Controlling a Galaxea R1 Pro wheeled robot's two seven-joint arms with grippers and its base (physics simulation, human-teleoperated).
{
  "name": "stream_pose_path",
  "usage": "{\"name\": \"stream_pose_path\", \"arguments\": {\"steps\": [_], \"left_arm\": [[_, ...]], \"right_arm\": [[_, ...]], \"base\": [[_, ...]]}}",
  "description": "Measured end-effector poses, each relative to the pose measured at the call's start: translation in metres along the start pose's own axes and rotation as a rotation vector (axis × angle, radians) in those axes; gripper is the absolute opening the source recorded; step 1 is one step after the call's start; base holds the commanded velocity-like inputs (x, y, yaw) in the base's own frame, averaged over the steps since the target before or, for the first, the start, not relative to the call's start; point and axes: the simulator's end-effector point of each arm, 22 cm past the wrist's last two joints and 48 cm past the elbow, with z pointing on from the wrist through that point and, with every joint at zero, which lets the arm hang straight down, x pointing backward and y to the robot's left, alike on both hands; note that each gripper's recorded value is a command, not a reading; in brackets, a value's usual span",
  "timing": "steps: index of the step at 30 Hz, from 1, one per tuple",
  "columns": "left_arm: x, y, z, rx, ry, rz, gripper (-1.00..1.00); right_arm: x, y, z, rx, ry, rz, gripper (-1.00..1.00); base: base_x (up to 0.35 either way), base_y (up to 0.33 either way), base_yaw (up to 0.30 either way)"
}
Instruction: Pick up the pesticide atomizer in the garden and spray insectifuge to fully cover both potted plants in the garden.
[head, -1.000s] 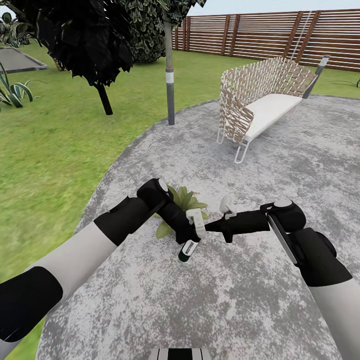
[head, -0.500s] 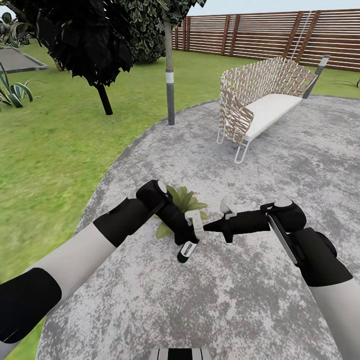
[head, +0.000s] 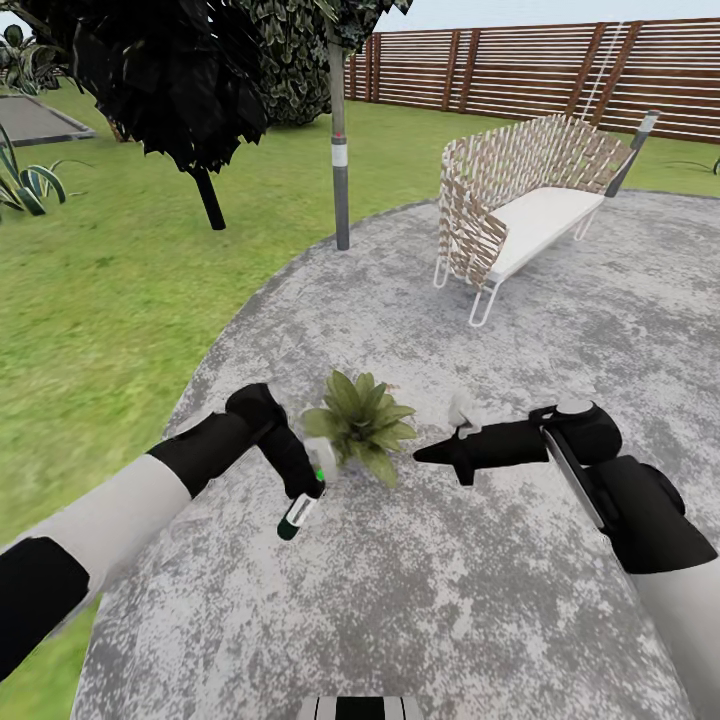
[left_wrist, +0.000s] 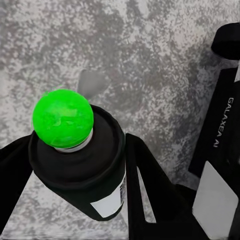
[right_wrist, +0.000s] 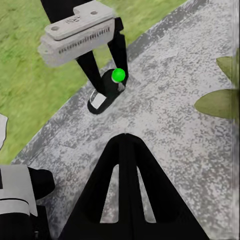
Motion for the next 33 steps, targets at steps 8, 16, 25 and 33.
{"name": "stream_pose_path", "arguments": {"steps": [8,16,25,33], "left_arm": [[0.012,0.028,-0.027,-0.029,-0.096,-0.108,-1.00],[0.012,0.060,-0.071,-0.045,-0.286,-0.317,-1.00],[0.066,0.066,-0.036,0.006,-0.188,-0.571,-1.00],[0.111,0.082,-0.036,0.064,-0.096,-0.780,-1.00]], "right_arm": [[0.023,-0.021,-0.014,0.051,0.039,0.039,-1.00],[0.142,-0.147,-0.065,0.383,0.120,0.418,1.00],[0.210,-0.253,-0.168,1.089,0.274,0.456,1.00],[0.208,-0.252,-0.164,1.085,0.254,0.476,1.00]], "base": [[0.000,0.000,0.000],[0.000,0.000,0.000],[0.000,0.000,0.000],[0.000,0.000,0.000]]}}
